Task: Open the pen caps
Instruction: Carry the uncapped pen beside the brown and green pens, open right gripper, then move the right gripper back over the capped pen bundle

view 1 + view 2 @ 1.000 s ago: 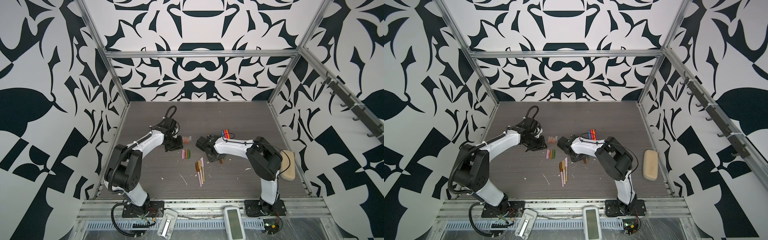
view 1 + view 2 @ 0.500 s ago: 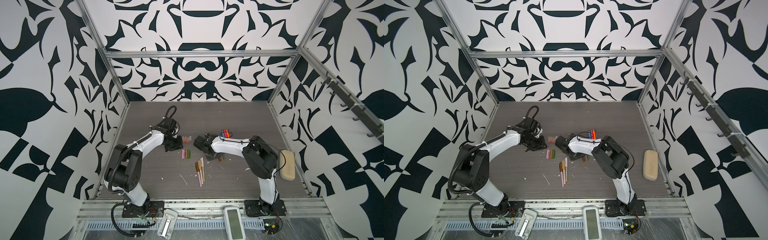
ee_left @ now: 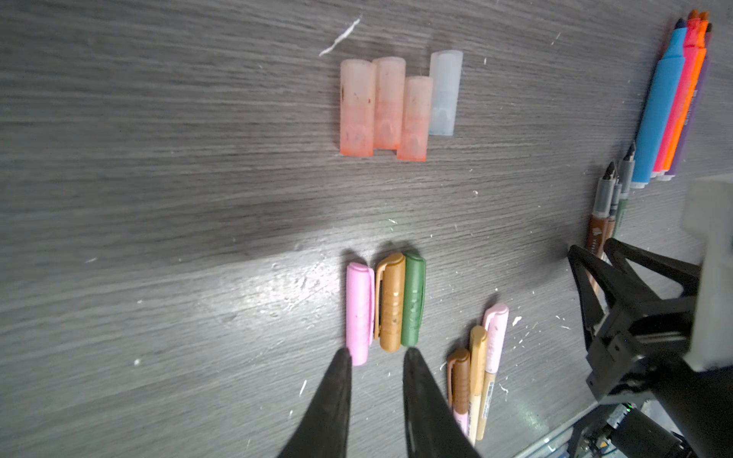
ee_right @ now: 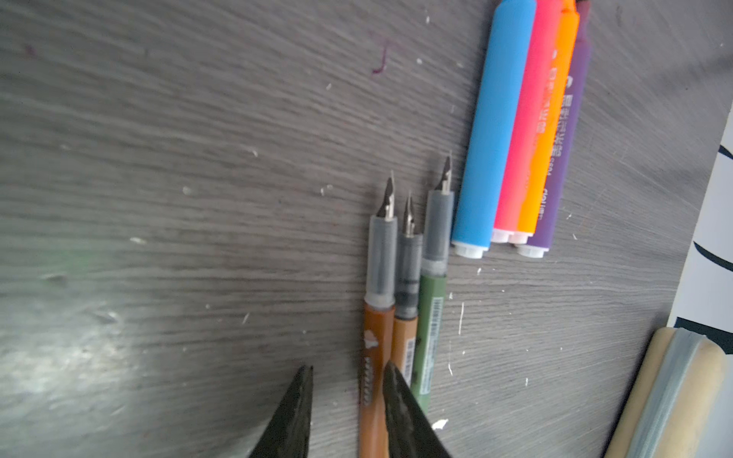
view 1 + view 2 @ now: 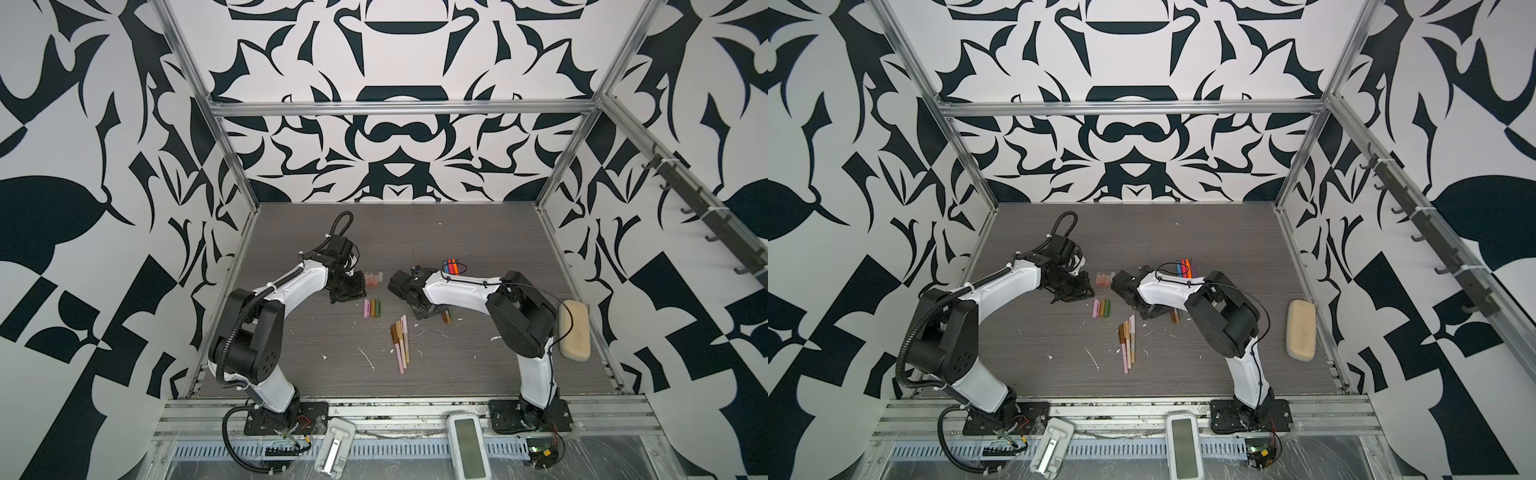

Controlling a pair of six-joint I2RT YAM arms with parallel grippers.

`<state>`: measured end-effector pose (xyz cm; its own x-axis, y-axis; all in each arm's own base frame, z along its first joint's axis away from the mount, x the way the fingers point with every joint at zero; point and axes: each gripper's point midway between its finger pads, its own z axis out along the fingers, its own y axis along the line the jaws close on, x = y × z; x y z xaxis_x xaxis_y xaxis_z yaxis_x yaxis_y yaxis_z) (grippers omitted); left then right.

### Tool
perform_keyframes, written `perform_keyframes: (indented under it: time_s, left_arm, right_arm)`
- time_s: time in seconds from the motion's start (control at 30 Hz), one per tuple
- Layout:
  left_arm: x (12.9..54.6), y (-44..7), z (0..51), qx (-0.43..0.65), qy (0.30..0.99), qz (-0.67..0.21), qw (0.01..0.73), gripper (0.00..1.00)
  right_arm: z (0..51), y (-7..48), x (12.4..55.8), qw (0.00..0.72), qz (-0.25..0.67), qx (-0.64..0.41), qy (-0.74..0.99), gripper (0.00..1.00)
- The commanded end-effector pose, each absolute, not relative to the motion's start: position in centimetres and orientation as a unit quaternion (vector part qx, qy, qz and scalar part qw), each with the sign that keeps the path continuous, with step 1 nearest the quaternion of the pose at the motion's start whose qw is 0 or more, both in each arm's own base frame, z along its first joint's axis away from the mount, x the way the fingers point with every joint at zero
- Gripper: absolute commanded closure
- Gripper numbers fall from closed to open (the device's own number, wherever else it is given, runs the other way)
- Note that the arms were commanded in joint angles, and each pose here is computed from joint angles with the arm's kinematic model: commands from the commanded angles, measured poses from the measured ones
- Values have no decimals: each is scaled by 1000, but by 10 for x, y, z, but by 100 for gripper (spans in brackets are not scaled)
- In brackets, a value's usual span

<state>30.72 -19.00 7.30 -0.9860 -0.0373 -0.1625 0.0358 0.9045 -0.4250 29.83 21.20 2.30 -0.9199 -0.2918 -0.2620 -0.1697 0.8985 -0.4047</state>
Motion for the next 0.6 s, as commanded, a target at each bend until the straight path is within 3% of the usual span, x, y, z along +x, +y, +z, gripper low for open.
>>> perform_keyframes:
  time_s: [0.0, 0.3, 0.57]
  left_arm:
    - [303, -189, 83, -3, 970, -226, 85, 72]
    - [298, -196, 99, -7, 960, -262, 99, 72]
    - [297, -205, 111, -24, 943, -310, 121, 70]
  right_arm:
    - [43, 217, 298, 173, -166, -109, 965, 67]
    - [65, 223, 282, 186, -117, -106, 970, 67]
    - [61, 240, 228, 172, -6, -109, 979, 69]
